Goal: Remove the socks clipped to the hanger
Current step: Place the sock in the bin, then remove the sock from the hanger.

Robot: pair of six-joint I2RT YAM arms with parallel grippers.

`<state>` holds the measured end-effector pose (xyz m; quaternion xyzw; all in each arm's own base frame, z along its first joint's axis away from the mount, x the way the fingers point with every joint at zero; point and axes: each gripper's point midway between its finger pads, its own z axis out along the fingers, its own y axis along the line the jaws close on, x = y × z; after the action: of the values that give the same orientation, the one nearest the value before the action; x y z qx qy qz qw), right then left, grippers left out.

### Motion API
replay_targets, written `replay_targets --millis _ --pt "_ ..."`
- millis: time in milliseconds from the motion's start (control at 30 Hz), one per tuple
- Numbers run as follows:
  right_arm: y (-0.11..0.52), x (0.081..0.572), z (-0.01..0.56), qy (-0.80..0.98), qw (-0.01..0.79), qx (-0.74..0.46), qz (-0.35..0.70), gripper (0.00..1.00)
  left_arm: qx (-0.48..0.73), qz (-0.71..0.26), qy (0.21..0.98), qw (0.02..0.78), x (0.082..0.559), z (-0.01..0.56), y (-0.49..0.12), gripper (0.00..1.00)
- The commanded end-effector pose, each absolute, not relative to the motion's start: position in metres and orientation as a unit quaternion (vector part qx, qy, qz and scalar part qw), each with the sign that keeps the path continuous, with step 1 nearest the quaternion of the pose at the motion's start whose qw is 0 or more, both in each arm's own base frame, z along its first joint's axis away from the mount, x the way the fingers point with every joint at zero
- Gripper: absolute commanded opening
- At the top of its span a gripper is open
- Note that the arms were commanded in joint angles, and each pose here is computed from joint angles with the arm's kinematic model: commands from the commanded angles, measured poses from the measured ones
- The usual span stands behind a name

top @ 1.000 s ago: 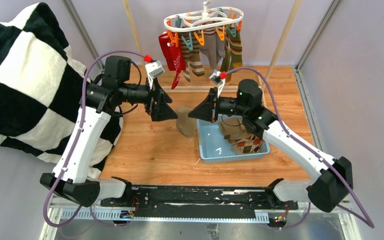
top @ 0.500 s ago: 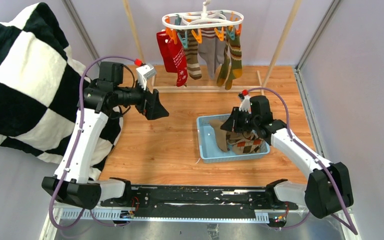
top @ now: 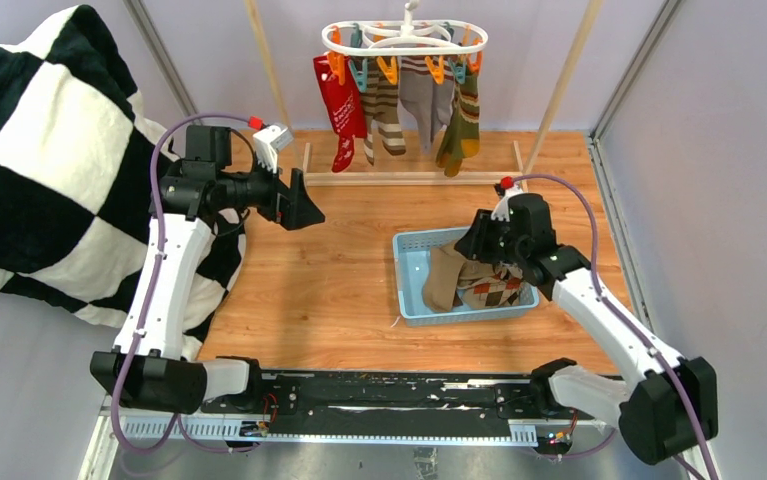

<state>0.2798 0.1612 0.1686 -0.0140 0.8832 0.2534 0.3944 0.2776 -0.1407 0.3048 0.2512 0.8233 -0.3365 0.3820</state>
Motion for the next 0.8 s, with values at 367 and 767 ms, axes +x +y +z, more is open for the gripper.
replay_targets --millis 367,767 --pt "0.155 0.273 0.066 0.927 0.301 0.055 0.219 0.38 0.211 -0.311 0.838 0.395 0.293 0.303 -0.119 1.00" --pt "0.262 0.348 0.278 0.805 0.553 -0.100 0.189 0.80 0.127 -0.298 0.857 0.400 0.314 0.301 -0.079 1.00"
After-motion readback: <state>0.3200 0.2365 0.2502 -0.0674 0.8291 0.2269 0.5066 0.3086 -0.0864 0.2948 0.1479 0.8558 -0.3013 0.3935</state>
